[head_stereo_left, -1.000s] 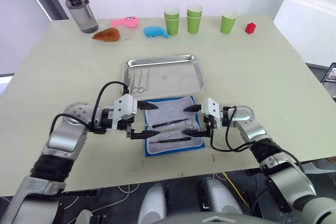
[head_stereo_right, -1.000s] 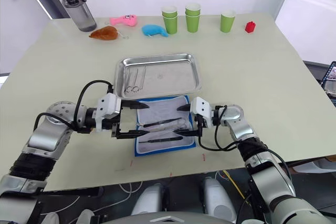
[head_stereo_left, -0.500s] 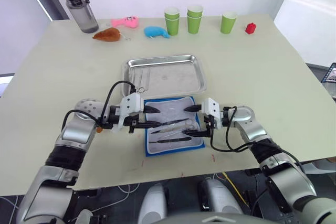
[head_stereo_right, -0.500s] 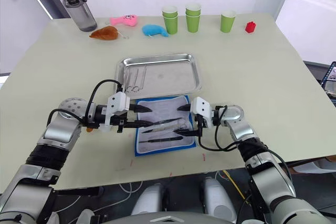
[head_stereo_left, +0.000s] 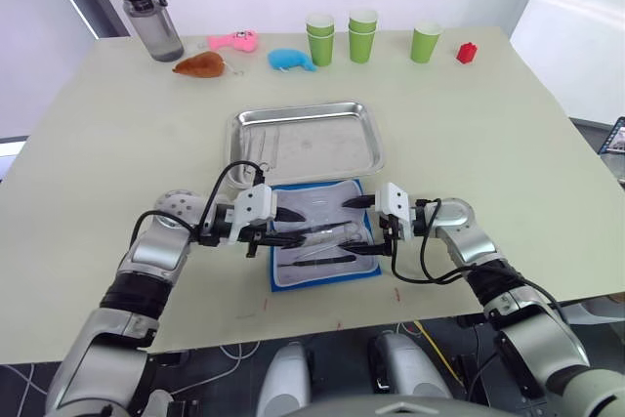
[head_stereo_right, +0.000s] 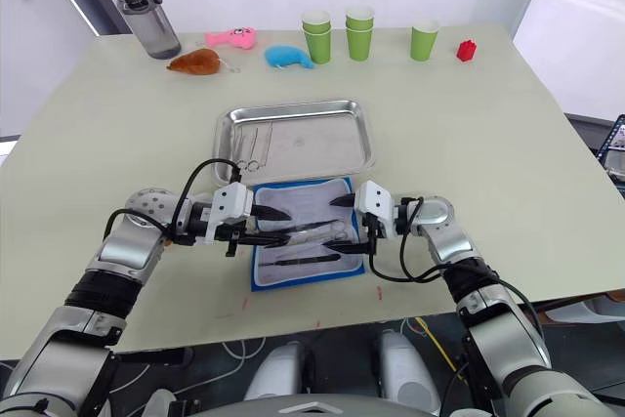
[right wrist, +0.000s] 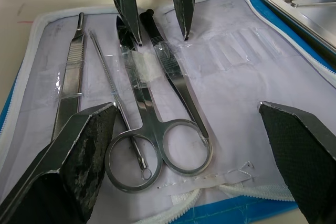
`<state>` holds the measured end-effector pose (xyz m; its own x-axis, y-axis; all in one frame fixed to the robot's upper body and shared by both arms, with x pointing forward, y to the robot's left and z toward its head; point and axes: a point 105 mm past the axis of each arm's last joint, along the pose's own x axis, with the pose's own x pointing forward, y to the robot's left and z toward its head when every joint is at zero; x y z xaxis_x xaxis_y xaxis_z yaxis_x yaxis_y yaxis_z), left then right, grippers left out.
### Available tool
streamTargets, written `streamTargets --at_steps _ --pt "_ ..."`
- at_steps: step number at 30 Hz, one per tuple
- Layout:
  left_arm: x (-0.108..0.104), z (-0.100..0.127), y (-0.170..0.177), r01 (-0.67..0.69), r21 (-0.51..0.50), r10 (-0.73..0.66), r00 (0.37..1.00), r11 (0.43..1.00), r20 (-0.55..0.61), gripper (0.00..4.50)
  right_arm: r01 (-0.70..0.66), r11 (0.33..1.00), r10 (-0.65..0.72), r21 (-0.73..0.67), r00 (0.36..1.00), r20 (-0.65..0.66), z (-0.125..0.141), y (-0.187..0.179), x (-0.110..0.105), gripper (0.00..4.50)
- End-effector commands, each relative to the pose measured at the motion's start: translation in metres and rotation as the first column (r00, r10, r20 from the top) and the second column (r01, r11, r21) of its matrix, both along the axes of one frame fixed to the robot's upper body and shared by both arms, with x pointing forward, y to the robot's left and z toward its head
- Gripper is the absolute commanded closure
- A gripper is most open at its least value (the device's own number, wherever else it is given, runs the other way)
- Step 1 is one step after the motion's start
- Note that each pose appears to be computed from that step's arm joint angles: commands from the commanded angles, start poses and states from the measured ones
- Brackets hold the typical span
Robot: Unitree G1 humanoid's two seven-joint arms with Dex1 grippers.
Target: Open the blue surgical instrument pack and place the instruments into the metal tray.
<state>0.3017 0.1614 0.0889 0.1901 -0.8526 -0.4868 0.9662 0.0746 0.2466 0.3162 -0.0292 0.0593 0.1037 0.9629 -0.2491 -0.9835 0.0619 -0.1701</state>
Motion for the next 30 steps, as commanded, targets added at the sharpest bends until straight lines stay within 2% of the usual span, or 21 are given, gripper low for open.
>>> streamTargets --at_steps 1,9,10,12,14,21,30 --pt "-0.001 -0.005 -0.003 0.025 0.008 -0.025 1.0 1.0 -0.002 2.65 0.028 0.99 -0.049 -0.14 0.987 -0.153 -0.051 -0.016 -0.016 0.0" --pt "0.005 -0.015 -0.002 0.001 0.028 -0.001 1.0 1.0 -0.021 2.65 0.035 0.989 -0.056 -0.141 0.987 -0.151 -0.05 -0.017 -0.016 0.0" --pt "0.005 -0.016 -0.002 0.001 0.029 -0.001 1.0 1.0 -0.024 3.08 0.036 0.989 -0.057 -0.141 0.987 -0.151 -0.05 -0.017 -0.016 0.0" --pt "0.005 -0.016 -0.002 0.002 0.031 -0.001 1.0 1.0 -0.03 3.51 0.037 0.989 -0.059 -0.141 0.987 -0.151 -0.05 -0.017 -0.016 0.0" --pt "0.005 -0.017 -0.001 0.003 0.033 -0.001 0.999 0.999 -0.035 4.3 0.039 0.989 -0.06 -0.141 0.987 -0.151 -0.05 -0.018 -0.016 0.0" --pt "0.008 -0.014 0.0 0.005 0.037 -0.004 0.999 0.999 -0.035 4.3 0.045 0.989 -0.066 -0.14 0.987 -0.15 -0.05 -0.018 -0.015 0.0" --pt "0.008 0.009 0.005 0.032 0.069 -0.029 0.999 0.997 -0.041 4.3 0.044 0.989 -0.064 -0.138 0.987 -0.15 -0.05 -0.017 -0.016 0.0"
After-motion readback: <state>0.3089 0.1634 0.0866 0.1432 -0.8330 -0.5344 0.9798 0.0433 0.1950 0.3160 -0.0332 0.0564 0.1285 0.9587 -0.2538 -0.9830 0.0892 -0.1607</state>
